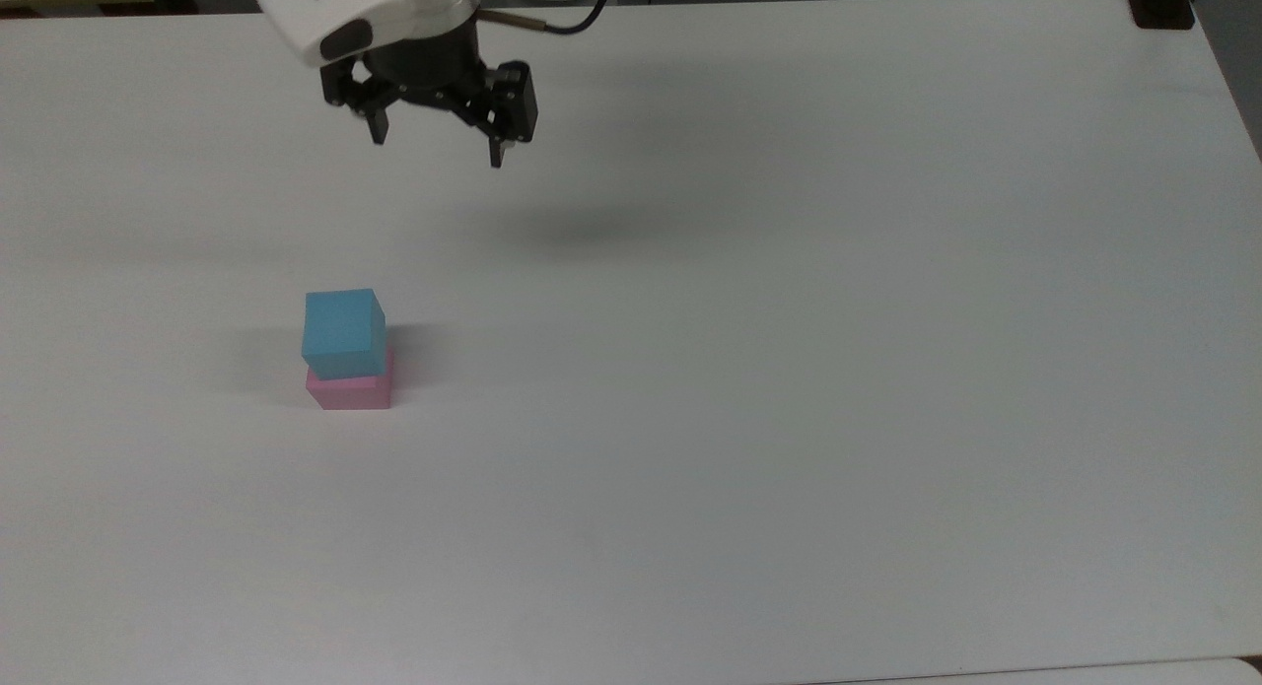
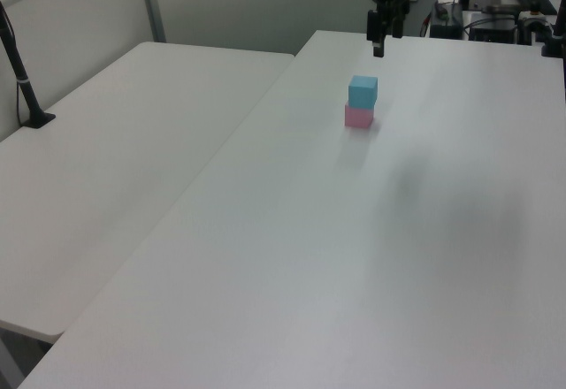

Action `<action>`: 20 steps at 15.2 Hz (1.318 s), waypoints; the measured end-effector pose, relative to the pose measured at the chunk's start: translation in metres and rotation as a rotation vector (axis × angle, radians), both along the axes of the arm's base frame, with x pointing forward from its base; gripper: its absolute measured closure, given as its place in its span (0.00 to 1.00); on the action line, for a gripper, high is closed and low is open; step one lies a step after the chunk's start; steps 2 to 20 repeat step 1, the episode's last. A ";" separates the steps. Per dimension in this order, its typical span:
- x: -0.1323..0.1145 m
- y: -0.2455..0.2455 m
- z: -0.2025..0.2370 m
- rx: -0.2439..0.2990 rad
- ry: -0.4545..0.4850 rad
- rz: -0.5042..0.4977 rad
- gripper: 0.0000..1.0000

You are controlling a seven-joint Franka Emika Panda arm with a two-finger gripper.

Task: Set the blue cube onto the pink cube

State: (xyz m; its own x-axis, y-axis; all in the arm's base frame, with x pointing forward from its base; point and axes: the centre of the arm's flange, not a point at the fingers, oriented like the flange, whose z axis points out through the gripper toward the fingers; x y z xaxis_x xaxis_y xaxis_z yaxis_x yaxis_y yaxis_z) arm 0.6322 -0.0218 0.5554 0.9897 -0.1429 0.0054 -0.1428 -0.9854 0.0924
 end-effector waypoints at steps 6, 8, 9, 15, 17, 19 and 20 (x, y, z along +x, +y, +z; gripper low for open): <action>-0.004 0.002 0.004 0.000 0.006 -0.003 0.00; -0.004 0.002 0.004 0.000 0.006 -0.003 0.00; -0.004 0.002 0.004 0.000 0.006 -0.003 0.00; -0.004 0.002 0.004 0.000 0.006 -0.003 0.00; -0.004 0.002 0.004 0.000 0.006 -0.003 0.00; -0.004 0.002 0.004 0.000 0.006 -0.003 0.00; -0.004 0.002 0.004 0.000 0.006 -0.003 0.00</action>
